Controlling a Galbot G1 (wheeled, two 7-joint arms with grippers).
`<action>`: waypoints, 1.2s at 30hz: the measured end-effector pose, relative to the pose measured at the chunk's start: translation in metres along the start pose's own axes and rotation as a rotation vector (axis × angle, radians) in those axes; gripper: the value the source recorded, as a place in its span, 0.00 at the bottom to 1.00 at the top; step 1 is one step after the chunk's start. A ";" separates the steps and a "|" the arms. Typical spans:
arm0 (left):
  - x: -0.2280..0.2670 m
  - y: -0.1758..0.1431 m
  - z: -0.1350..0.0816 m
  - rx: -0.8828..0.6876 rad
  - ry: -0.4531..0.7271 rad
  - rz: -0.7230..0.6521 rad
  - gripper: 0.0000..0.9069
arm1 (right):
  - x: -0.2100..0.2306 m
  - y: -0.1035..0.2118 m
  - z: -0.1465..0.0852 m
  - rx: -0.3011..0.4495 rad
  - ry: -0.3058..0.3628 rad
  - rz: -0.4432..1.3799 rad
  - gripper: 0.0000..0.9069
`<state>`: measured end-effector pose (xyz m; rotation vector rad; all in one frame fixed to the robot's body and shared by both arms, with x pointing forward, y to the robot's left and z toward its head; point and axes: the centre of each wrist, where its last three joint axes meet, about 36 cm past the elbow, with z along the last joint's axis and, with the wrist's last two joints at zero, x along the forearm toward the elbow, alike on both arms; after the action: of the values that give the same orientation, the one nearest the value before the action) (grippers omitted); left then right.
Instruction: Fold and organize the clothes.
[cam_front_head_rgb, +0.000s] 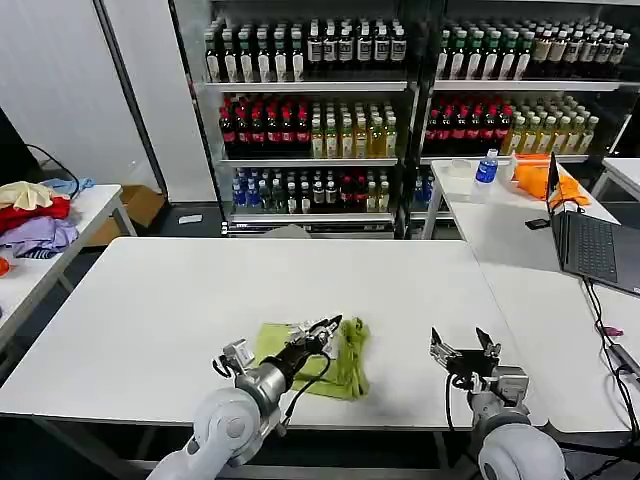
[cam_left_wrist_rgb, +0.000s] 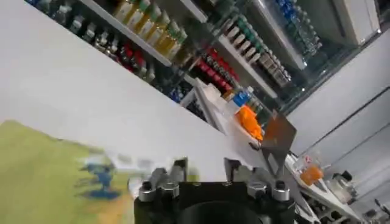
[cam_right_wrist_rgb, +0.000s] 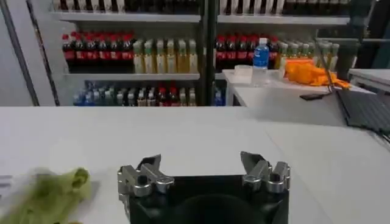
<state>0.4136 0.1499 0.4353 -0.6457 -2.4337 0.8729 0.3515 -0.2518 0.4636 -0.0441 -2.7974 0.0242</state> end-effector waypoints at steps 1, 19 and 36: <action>0.001 -0.001 0.000 -0.004 -0.001 0.002 1.00 | 0.000 0.001 0.000 0.000 -0.001 -0.001 1.00; 0.045 0.059 -0.027 -0.144 -0.022 -0.211 1.00 | -0.005 0.004 -0.003 0.003 -0.008 -0.012 1.00; 0.051 0.087 -0.028 -0.093 0.067 -0.284 1.00 | -0.003 0.000 -0.003 0.003 -0.002 -0.001 1.00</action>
<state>0.4129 0.2511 0.4091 -0.3421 -2.4389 0.6171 0.3553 -0.2514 0.4652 -0.0414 -2.7998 0.0287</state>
